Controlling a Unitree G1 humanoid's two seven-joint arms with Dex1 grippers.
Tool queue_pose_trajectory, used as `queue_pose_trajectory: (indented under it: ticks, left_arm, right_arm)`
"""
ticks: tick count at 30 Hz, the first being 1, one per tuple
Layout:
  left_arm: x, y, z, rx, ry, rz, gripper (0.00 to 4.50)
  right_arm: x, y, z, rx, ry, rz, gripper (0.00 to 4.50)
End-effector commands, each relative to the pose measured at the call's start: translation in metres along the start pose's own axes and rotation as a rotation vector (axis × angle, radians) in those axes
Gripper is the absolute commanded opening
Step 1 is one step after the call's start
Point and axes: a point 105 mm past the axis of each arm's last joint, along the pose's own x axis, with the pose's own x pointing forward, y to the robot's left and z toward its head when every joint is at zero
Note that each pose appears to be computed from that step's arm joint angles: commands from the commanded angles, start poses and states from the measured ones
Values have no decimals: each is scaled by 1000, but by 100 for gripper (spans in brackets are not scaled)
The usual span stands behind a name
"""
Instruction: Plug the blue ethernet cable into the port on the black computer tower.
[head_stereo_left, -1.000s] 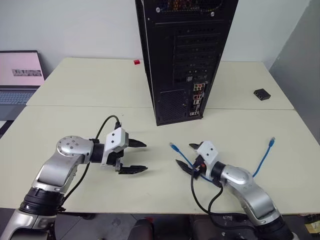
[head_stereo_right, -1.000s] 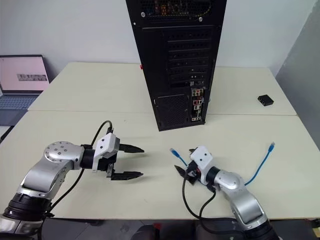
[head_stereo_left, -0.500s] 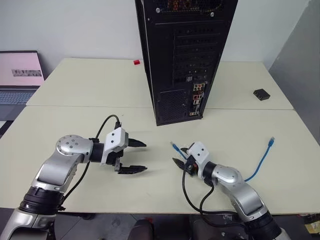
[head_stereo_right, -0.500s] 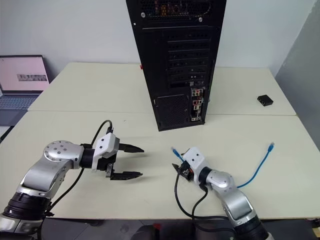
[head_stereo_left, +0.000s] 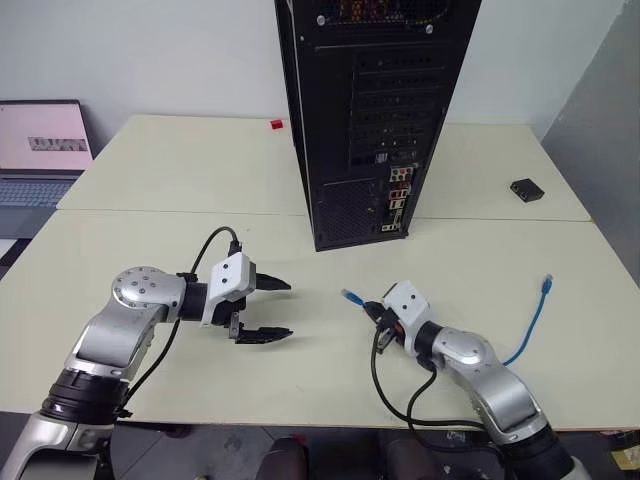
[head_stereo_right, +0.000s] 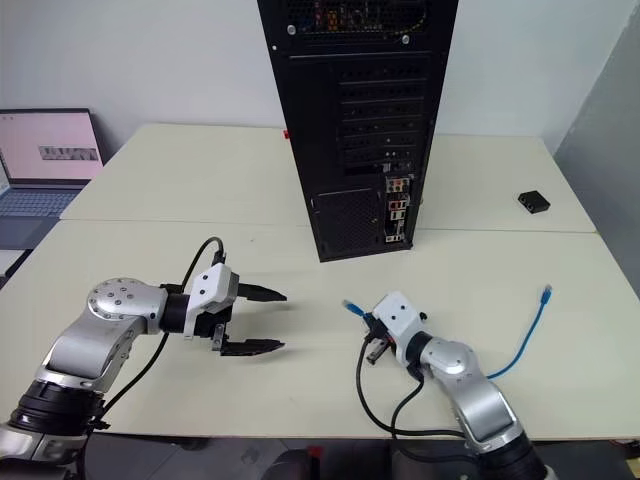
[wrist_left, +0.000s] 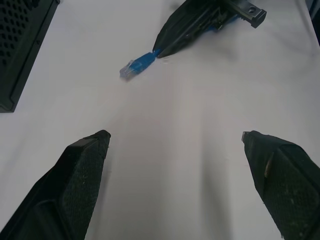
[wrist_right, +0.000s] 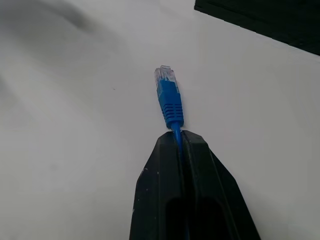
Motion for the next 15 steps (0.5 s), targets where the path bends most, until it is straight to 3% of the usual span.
queue_pose_trajectory:
  ticks: [1, 9, 15]
  left_arm:
    - [3, 8, 10, 60, -20, 5, 450]
    - [28, 10, 23, 157, -56, -70, 450]
    - [52, 13, 39, 218, -105, -143, 450]
  right_arm:
    - [-14, -10, 20, -161, -50, -12, 1]
    - [-28, -3, 52, -223, -157, 67, 1]
    - [-37, -1, 57, -286, -156, 114, 1]
